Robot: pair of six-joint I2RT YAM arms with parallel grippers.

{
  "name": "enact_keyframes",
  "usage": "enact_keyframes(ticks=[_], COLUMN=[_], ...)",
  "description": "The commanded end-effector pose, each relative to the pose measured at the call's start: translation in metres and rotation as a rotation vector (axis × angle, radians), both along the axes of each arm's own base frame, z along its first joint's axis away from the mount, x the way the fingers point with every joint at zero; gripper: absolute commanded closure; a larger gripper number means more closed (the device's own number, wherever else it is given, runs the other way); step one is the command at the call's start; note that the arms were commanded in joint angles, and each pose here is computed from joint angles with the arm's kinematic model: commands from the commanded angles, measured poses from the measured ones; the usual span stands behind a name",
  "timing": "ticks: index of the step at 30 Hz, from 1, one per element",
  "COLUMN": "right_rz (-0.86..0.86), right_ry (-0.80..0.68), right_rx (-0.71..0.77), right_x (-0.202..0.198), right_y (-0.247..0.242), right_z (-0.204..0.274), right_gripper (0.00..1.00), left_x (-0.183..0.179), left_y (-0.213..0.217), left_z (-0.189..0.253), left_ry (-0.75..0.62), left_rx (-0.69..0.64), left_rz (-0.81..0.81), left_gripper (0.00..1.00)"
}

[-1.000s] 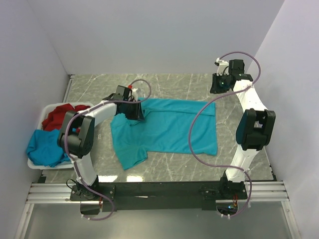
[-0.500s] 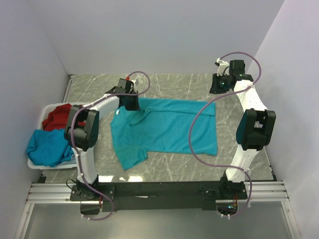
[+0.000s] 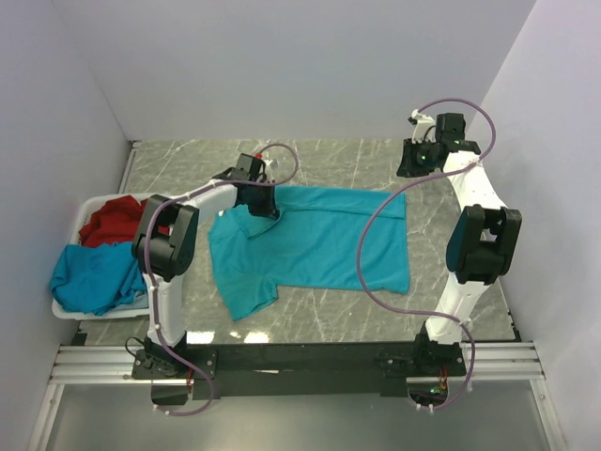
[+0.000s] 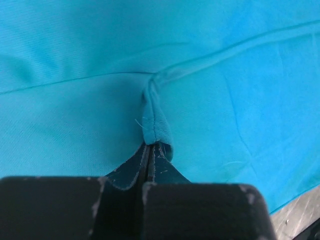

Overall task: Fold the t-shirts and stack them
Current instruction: Fold the tshirt

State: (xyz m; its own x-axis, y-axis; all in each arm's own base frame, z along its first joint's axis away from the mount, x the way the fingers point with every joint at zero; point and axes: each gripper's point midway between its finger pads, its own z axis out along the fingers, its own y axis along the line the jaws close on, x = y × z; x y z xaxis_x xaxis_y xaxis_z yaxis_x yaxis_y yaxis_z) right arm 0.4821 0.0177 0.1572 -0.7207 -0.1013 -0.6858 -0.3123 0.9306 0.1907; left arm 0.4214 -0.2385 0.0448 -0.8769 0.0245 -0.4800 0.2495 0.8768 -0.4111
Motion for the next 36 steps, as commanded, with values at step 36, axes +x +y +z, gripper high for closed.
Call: enact_keyframes(ticks=[36], right_rz=[0.202], right_ry=[0.006], right_rx=[0.010], right_x=[-0.017], right_y=[0.016], right_z=[-0.008], right_gripper=[0.72], left_x=[-0.011], left_y=[-0.017], left_z=[0.001], left_ry=[0.006], left_rx=[0.020], left_rz=[-0.135], left_gripper=[0.60])
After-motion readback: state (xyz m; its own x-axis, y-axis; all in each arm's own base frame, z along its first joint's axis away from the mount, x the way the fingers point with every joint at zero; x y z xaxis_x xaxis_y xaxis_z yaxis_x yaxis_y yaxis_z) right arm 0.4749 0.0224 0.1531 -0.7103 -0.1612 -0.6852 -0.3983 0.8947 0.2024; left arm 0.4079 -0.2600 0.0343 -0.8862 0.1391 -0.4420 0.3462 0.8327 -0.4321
